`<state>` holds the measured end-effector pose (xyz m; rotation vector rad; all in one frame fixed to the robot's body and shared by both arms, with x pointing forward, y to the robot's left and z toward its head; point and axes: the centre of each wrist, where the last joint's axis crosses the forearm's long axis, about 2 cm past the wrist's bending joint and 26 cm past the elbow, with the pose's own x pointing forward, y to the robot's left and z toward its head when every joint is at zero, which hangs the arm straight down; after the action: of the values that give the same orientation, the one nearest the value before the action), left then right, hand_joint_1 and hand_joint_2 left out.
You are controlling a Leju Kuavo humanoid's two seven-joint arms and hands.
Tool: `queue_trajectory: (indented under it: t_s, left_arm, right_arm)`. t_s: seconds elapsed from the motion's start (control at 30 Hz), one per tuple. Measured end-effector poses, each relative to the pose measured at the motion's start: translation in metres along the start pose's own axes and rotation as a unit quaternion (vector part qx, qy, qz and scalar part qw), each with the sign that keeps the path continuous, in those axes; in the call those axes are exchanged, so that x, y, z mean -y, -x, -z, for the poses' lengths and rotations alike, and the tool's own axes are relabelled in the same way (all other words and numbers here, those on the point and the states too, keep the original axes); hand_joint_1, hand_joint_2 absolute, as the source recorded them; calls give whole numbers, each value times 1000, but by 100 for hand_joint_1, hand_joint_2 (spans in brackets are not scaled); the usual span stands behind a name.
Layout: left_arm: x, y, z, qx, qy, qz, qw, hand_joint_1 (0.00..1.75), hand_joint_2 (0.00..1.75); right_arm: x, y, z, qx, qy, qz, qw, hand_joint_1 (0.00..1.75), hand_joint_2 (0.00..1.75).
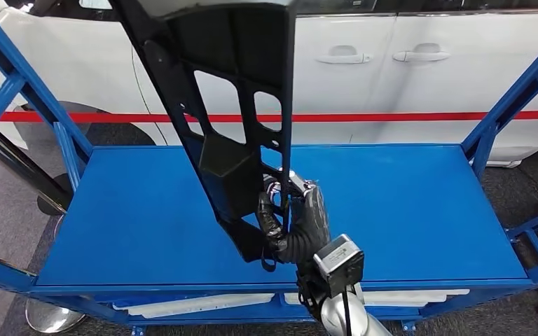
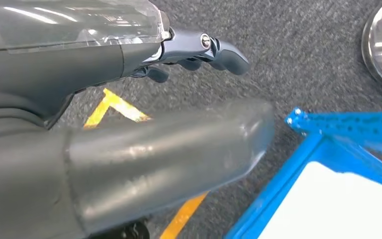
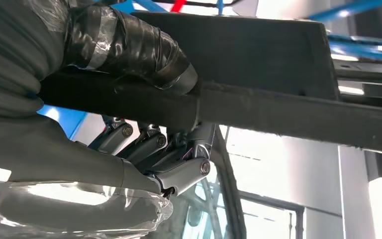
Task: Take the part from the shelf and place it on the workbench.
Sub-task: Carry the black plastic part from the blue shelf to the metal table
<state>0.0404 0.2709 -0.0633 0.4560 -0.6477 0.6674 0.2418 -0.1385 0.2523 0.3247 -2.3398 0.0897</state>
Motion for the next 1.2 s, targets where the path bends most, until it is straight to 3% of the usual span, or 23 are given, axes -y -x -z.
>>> queue_trajectory:
  t_s: [0.57,0.97,1.2]
  left_arm:
    - [7,-8,-19,18,3,1,1000,0,175]
    - [8,-15,-26,-1,-16,-44,999,0,175]
    - [6,-13,-6,28,-5,-33,999,0,175]
  right_arm:
    - [10,1,-15,-22,15,3,1000,175,175]
    - [13,6,-30,-71,32,48,996,175,175]
    - [12,12,-38,-78,11,71,994,175,175]
